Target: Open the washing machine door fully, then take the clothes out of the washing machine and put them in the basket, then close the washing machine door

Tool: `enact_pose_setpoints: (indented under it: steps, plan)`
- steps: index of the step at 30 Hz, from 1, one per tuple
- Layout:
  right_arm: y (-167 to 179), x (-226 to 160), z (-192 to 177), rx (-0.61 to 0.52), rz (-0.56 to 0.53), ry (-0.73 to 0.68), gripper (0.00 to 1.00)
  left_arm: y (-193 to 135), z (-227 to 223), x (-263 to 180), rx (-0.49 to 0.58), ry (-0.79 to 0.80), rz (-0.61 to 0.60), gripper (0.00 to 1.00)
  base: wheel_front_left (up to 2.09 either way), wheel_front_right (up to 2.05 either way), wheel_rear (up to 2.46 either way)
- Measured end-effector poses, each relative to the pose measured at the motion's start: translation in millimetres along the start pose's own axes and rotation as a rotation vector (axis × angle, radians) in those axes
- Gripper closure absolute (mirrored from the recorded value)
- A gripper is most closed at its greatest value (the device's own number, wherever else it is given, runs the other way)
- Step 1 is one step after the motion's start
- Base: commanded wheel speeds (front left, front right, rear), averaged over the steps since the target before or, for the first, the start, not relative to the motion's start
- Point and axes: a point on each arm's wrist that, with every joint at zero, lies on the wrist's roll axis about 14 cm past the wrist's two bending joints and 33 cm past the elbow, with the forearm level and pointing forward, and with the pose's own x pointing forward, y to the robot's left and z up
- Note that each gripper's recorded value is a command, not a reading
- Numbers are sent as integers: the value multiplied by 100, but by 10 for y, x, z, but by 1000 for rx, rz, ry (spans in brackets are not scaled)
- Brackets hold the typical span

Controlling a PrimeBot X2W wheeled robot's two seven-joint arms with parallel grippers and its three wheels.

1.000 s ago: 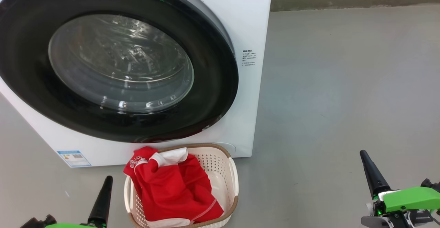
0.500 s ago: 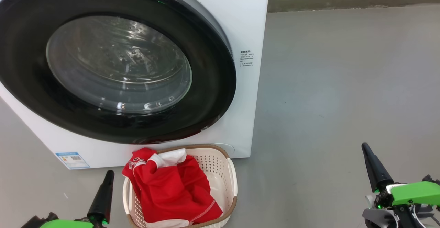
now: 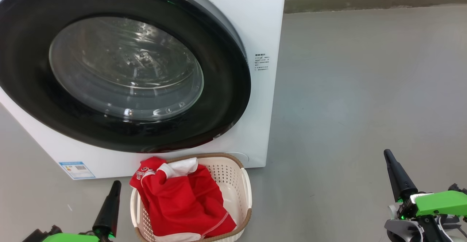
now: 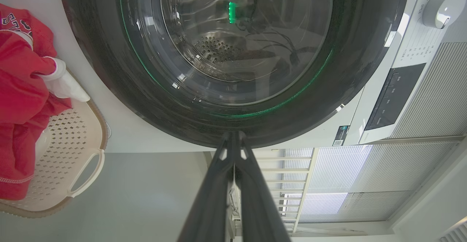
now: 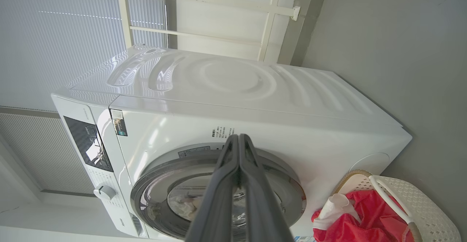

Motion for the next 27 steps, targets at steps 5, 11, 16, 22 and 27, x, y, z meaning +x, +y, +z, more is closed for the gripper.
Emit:
enact_pose_setpoints:
  steps: [5, 11, 16, 22, 27]
  plan:
    - [0, 0, 1, 1, 0, -1, 100, 0, 1, 0, 0, 0, 0, 100, 0, 0, 0]
    - [0, 0, 2, 1, 0, -1, 100, 0, 1, 0, 0, 0, 0, 100, 0, 0, 0]
    - [0, 0, 1, 1, 0, -1, 100, 0, 1, 0, 0, 0, 0, 100, 0, 0, 0]
    - [0, 0, 2, 2, 0, -2, 100, -1, 1, 0, 0, 0, 0, 100, 0, 0, 0]
    - [0, -1, 2, 2, 0, -2, 100, -1, 1, 0, 0, 0, 0, 100, 0, 0, 0]
